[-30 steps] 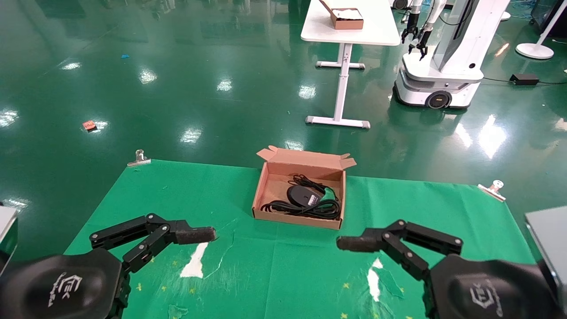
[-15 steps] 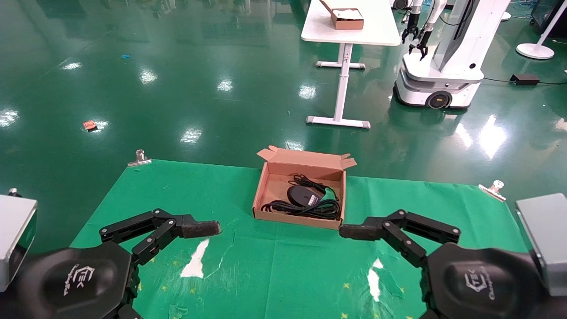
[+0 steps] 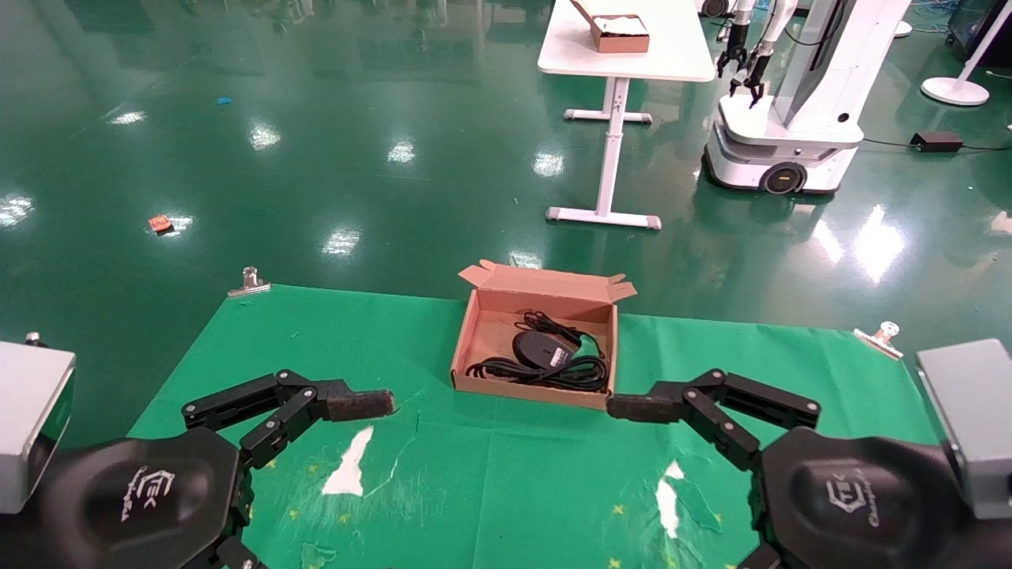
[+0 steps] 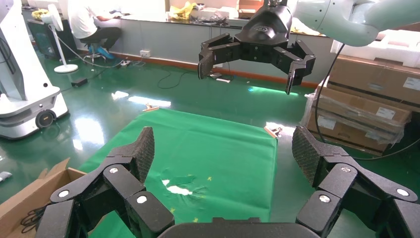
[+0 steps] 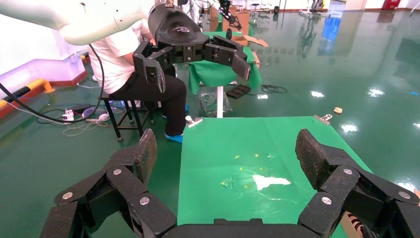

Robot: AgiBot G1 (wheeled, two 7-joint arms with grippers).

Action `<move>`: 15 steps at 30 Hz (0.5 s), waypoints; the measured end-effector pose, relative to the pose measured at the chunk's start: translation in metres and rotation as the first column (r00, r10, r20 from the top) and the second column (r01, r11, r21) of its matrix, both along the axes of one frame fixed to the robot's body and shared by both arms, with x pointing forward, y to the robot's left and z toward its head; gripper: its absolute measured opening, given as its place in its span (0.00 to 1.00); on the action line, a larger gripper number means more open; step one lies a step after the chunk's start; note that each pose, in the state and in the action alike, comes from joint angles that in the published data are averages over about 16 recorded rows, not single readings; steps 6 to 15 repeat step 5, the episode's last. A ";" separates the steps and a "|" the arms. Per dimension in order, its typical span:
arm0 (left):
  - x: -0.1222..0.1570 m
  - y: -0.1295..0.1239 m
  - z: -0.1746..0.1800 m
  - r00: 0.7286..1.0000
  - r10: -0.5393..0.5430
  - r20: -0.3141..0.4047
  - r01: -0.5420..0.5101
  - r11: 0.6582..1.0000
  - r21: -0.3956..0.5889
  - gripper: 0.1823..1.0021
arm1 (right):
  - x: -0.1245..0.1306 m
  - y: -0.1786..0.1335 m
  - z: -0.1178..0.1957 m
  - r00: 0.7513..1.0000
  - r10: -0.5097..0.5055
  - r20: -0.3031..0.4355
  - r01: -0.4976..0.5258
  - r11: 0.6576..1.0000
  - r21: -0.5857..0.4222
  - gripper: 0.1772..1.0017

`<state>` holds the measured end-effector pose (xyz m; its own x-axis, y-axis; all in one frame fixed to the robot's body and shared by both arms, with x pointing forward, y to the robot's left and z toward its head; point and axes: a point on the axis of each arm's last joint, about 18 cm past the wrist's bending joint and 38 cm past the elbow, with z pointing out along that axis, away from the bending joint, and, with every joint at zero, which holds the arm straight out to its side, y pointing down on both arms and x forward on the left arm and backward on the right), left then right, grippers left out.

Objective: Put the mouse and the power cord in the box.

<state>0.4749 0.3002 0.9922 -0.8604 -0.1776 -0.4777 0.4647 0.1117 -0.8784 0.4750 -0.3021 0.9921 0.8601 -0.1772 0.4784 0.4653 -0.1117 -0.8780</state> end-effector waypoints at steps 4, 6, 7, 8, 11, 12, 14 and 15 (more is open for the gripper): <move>0.000 0.000 0.000 1.000 0.000 0.000 0.000 1.000 0.000 1.00 | 0.000 0.000 0.000 1.000 -0.001 0.000 0.001 1.000 0.000 1.00; 0.000 0.000 0.000 1.000 0.000 0.000 0.000 1.000 0.000 1.00 | 0.000 0.000 0.000 1.000 -0.001 0.000 0.001 1.000 0.000 1.00; 0.000 0.000 0.000 1.000 0.000 0.000 0.000 1.000 0.000 1.00 | 0.000 0.000 0.000 1.000 -0.001 0.000 0.001 1.000 0.000 1.00; 0.000 0.000 0.000 1.000 0.000 0.000 0.000 1.000 0.000 1.00 | 0.000 0.000 0.000 1.000 -0.001 0.000 0.001 1.000 0.000 1.00; 0.000 0.000 0.000 1.000 0.000 0.000 0.000 1.000 0.000 1.00 | 0.000 0.000 0.000 1.000 -0.001 0.000 0.001 1.000 0.000 1.00; 0.000 0.000 0.000 1.000 0.000 0.000 0.000 1.000 0.000 1.00 | 0.000 0.000 0.000 1.000 -0.001 0.000 0.001 1.000 0.000 1.00; 0.000 0.000 0.000 1.000 0.000 0.000 0.000 1.000 0.000 1.00 | 0.000 0.000 0.000 1.000 -0.001 0.000 0.001 1.000 0.000 1.00; 0.000 0.000 0.000 1.000 0.000 0.000 0.000 1.000 0.000 1.00 | 0.000 0.000 0.000 1.000 -0.001 0.000 0.001 1.000 0.000 1.00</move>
